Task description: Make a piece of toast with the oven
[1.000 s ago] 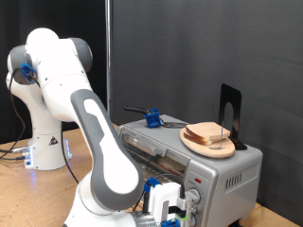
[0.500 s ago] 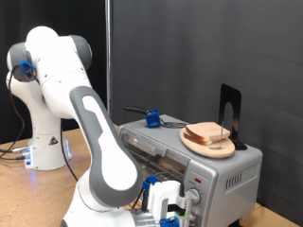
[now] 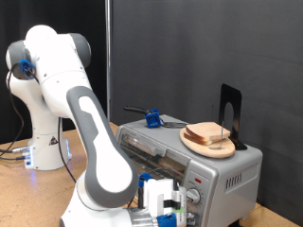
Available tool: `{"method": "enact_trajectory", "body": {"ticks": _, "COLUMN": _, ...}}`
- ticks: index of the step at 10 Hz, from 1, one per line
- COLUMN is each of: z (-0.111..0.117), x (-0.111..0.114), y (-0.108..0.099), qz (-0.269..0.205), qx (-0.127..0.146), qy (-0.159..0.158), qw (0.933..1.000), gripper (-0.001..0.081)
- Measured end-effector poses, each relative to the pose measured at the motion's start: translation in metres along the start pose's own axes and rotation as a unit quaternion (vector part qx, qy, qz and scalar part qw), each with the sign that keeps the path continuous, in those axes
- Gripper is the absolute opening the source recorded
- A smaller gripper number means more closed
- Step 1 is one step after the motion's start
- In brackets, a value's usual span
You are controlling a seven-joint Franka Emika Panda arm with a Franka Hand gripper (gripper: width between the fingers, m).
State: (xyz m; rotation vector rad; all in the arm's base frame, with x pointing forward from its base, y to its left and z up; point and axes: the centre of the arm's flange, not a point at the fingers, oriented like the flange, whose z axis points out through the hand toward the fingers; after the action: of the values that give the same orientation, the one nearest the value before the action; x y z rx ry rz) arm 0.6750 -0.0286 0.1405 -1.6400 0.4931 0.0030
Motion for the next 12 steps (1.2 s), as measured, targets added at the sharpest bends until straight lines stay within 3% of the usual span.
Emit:
{"method": "enact_trajectory", "body": {"ticks": 2, "z": -0.0008, "x": -0.0031, "y": 0.0036, "qz": -0.062, "qx": 0.024, "qy": 0.009, "qw": 0.9978, "gripper": 0.0105}}
{"method": "enact_trajectory", "body": {"ticks": 5, "z": -0.0010, "x": -0.0061, "y": 0.0056, "qz": -0.114, "qx": 0.048, "qy": 0.014, "qw": 0.9922, "gripper": 0.0106}}
{"method": "enact_trajectory", "body": {"ticks": 12, "z": -0.0040, "x": -0.0056, "y": 0.0048, "qz": -0.131, "qx": 0.048, "qy": 0.018, "qw": 0.9900, "gripper": 0.0108}}
